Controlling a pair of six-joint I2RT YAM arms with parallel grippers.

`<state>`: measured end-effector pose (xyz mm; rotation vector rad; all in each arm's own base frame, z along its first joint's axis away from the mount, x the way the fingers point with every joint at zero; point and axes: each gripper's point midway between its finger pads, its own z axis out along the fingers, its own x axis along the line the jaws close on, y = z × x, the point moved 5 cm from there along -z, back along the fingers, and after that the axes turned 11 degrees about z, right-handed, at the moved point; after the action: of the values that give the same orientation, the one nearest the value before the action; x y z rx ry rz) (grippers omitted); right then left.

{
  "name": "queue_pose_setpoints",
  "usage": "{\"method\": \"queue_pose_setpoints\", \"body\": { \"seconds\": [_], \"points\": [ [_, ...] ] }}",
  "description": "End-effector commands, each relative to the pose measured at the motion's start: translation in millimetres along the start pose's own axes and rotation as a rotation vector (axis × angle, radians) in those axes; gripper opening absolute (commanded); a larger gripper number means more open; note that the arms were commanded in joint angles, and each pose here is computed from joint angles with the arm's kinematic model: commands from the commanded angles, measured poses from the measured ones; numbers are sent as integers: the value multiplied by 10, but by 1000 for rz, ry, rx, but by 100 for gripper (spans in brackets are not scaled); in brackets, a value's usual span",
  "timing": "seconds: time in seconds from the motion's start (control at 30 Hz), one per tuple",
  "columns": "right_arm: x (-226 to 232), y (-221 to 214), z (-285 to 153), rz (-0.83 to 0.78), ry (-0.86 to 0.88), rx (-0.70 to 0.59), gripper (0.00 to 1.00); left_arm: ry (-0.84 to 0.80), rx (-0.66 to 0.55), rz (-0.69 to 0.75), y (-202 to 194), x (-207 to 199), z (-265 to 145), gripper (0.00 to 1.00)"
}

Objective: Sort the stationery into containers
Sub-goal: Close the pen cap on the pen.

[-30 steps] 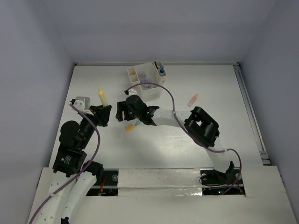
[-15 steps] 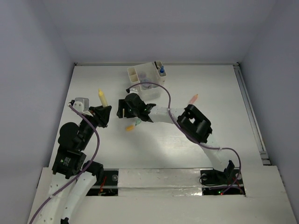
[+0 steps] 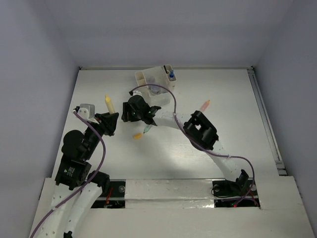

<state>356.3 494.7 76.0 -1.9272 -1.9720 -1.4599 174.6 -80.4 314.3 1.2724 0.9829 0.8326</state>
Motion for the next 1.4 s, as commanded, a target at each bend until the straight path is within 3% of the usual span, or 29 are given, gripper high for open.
{"method": "queue_pose_setpoints", "body": {
  "seconds": [0.0,0.17,0.4,0.5,0.57,0.9,1.13,1.2,1.3,1.37],
  "points": [
    [-108,-60,72,-78,-45,71,62,-20,-52,-3,146,-40,-2,0],
    [-64,-56,116,-124,-40,112,68,-21,-49,-3,141,-41,8,0],
    [-95,-125,68,-160,-88,150,54,-18,-51,-5,143,-38,2,0],
    [-99,-169,21,-161,-95,141,62,-18,-50,-5,141,-38,9,0],
    [-136,-233,46,-168,-85,160,63,-18,-48,-5,135,-37,10,0],
    [-244,-185,-51,-385,-97,186,46,-19,-48,-6,135,-39,10,0],
    [-382,-181,-354,-486,-100,175,45,-20,-43,-7,127,-40,23,0],
    [-317,-134,-455,-502,-56,152,46,-21,-41,-7,124,-41,26,0],
    [-400,-167,-526,-534,-65,156,62,-69,-41,-4,122,-99,34,0],
    [-424,-184,-546,-536,-68,161,67,-126,-41,2,115,-166,41,0]
  ]
}}
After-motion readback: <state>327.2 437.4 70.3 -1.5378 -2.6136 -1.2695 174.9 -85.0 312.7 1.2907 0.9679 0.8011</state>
